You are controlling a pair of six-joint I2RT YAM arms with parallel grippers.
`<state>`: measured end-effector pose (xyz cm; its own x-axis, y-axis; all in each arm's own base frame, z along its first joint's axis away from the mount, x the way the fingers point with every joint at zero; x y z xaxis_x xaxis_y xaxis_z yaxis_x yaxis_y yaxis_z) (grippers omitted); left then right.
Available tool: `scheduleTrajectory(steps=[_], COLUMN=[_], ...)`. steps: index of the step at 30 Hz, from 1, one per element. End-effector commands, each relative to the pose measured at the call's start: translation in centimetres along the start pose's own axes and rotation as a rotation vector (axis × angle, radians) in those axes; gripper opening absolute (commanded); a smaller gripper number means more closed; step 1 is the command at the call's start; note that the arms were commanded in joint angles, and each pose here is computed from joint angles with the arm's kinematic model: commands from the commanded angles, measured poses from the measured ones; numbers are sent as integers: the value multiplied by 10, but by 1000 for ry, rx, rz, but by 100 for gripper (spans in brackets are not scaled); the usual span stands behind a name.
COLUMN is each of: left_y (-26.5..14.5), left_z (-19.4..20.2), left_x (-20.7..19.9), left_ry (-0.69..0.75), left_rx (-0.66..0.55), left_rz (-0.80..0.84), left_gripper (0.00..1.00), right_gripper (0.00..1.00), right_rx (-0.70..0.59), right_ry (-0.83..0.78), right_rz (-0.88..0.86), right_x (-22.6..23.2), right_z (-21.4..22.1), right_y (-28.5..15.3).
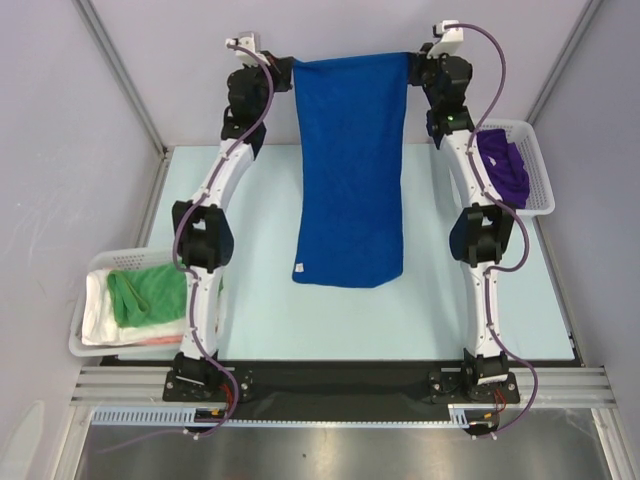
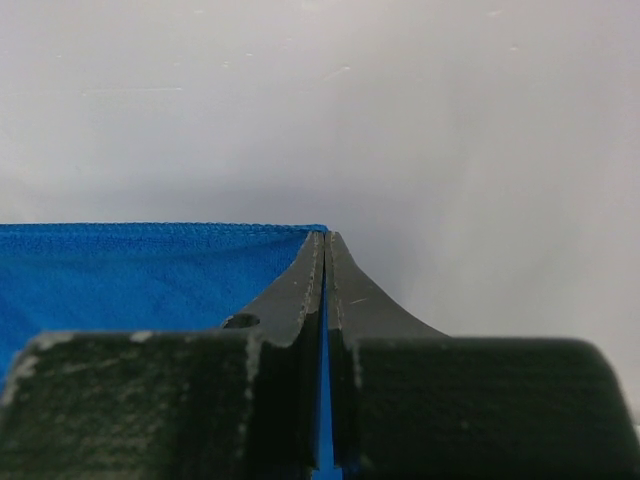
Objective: Fold and stack the towels
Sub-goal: Flatten out the crumpled towel, then fold the towel
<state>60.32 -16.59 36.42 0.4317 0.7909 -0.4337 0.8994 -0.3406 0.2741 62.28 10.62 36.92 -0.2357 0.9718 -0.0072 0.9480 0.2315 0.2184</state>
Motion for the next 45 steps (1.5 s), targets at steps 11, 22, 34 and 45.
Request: scheduleTrajectory(steps=[11, 22, 34, 45], left_y=[13, -10, -77, -155], left_z=[-32, 13, 39, 81], left_x=[24, 24, 7, -12], left_ry=[51, -78, -194, -277], left_rx=[-275, -16, 227, 497], left_rz=[-79, -64, -120, -221], left_gripper=[0, 0, 0, 0], right_gripper=[0, 0, 0, 0], right_rx=[-168, 81, 351, 681], right_ry=[8, 97, 260, 449], right_rz=[131, 158, 133, 52], right_x=[-38, -35, -22, 9], right_z=[-16, 19, 33, 82], right_y=[9, -27, -110, -204])
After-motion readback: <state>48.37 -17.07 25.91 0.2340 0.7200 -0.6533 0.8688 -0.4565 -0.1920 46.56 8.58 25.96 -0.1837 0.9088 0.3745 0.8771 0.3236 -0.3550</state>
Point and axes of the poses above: each gripper's point midway between its finger pads, its own y axis out along the fingers, its own x axis along the line the jaws close on, z = x × y, the point moved 8 cm from there along -y, back along the fingers, and after that the axes turned 7 degrees about -y, right-handed, at the moved point
